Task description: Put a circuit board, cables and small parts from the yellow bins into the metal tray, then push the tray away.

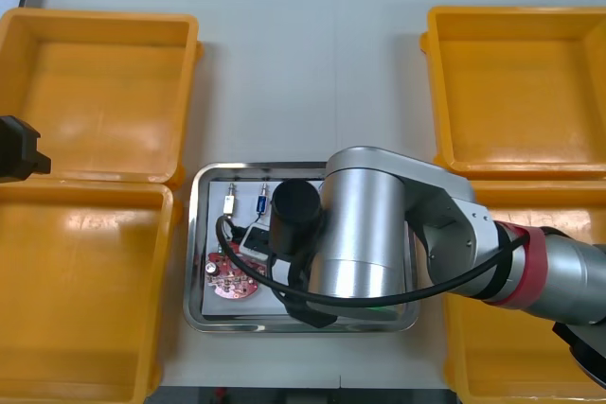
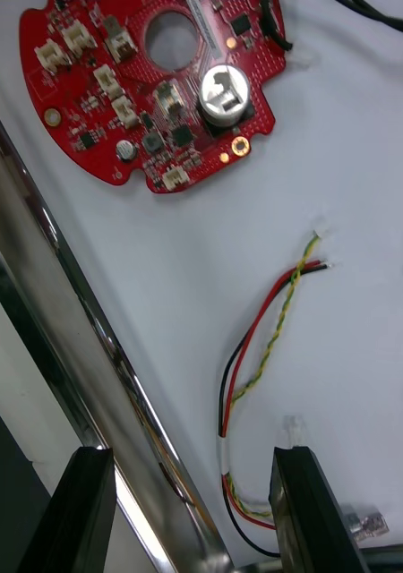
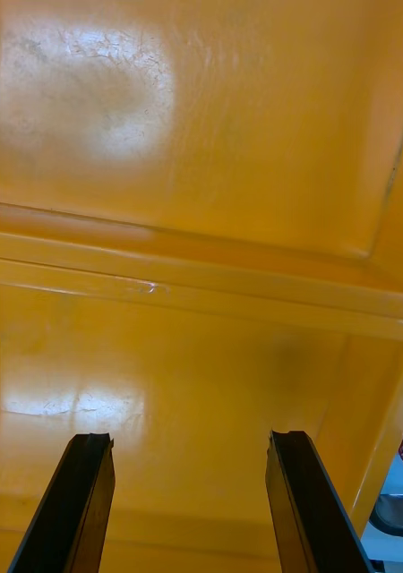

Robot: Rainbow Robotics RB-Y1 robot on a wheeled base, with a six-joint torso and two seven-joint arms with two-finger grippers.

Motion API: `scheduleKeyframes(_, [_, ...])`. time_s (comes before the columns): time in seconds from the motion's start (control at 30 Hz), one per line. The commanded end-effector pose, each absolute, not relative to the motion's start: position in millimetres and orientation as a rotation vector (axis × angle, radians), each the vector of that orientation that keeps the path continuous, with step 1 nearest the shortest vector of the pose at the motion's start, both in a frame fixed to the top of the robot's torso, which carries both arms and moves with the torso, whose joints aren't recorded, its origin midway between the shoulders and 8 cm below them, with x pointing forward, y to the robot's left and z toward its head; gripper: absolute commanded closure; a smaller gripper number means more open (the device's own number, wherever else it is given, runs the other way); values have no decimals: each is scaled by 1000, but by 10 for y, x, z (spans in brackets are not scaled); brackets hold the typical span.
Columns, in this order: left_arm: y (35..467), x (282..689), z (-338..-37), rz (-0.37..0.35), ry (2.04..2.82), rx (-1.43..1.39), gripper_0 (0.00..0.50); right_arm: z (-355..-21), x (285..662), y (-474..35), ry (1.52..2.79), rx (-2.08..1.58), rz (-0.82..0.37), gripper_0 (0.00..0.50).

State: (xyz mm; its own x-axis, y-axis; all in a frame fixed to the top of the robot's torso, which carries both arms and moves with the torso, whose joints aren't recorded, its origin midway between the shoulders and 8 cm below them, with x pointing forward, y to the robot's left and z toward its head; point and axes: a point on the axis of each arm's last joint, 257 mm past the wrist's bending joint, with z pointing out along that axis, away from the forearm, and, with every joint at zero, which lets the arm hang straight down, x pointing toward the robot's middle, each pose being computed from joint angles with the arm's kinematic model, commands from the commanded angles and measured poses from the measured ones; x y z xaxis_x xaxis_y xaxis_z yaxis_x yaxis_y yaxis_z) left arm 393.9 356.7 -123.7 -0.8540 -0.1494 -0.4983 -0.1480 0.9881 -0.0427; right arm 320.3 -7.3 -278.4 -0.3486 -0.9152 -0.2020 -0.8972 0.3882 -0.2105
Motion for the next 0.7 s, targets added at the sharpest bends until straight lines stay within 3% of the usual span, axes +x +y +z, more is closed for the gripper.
scheduleKeyframes(0.03, [3719, 3915, -1113, 76, 2590, -122, 0, -2733, 3118, 253, 2214, -1753, -102, 0])
scheduleKeyframes(0.7, [3719, 3915, -1113, 76, 2590, -122, 0, -3027, 2897, 208, 2129, -1920, -176, 0])
